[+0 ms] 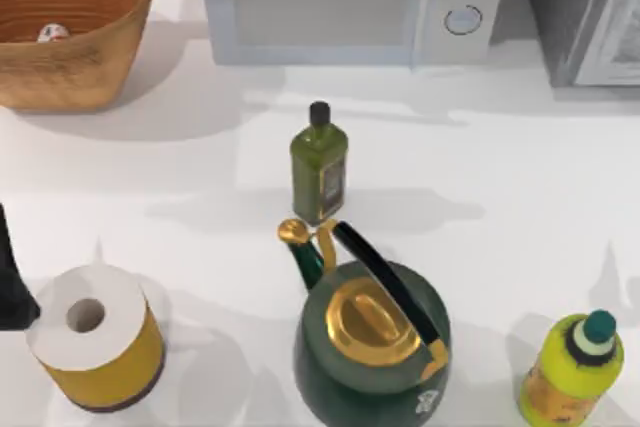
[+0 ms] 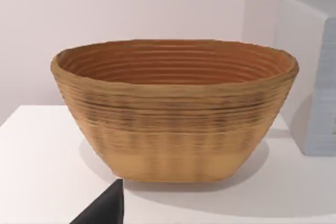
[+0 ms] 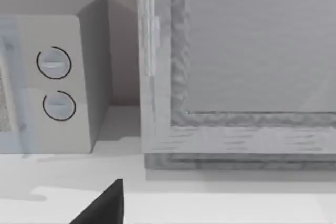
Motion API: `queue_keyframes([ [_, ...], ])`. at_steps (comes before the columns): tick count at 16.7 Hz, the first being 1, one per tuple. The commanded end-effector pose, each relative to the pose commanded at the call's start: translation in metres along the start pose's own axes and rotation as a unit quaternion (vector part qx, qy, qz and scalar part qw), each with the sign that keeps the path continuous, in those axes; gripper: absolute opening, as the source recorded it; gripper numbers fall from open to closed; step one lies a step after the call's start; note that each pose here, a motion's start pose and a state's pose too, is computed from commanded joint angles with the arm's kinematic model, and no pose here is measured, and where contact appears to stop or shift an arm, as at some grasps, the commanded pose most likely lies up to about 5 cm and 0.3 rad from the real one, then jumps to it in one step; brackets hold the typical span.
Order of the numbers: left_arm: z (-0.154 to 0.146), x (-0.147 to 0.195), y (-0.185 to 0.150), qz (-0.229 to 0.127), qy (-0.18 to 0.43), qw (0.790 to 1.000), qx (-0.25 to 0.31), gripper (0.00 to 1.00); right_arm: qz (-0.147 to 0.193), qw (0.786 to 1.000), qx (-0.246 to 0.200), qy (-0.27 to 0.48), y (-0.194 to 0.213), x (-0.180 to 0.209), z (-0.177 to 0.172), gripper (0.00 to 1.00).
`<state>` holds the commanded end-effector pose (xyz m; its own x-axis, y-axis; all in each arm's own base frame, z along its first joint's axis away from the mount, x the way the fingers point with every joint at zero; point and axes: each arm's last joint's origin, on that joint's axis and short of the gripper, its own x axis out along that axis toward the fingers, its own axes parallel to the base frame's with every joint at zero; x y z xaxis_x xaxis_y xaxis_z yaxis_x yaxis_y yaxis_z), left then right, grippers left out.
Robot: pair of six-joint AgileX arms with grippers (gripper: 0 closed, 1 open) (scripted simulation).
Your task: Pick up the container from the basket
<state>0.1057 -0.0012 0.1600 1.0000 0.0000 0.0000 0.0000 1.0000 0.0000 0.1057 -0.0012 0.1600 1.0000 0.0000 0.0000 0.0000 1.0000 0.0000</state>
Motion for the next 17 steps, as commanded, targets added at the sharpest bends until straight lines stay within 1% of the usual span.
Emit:
queue_keyframes([
  [3,0.002,0.0,0.0,-0.002,0.003,1.0,-0.004,1.0,0.0,1.0,0.0,0.0,0.0,0.0,0.0,1.0],
  [5,0.01,0.0,-0.001,-0.01,0.017,1.0,-0.021,1.0,0.0,1.0,0.0,0.0,0.0,0.0,0.0,1.0],
  [8,0.039,0.005,-0.003,-0.025,0.061,0.997,-0.049,1.0,0.0,1.0,0.0,0.0,0.0,0.0,0.0,1.0],
  [10,0.068,0.016,-0.004,-0.035,0.102,0.992,-0.061,1.0,0.0,1.0,0.0,0.0,0.0,0.0,0.0,1.0],
  [12,0.102,0.036,-0.006,-0.043,0.148,0.986,-0.067,1.0,0.0,1.0,0.0,0.0,0.0,0.0,0.0,1.0],
  [13,0.12,0.052,-0.006,-0.047,0.169,0.982,-0.069,1.0,0.0,1.0,0.0,0.0,0.0,0.0,0.0,1.0],
  [15,0.15,0.096,-0.007,-0.051,0.217,0.972,-0.072,1.0,0.0,1.0,0.0,0.0,0.0,0.0,0.0,1.0],
  [17,0.165,0.149,-0.006,-0.048,0.269,0.959,-0.072,1.0,0.0,1.0,0.0,0.0,0.0,0.0,0.0,1.0],
])
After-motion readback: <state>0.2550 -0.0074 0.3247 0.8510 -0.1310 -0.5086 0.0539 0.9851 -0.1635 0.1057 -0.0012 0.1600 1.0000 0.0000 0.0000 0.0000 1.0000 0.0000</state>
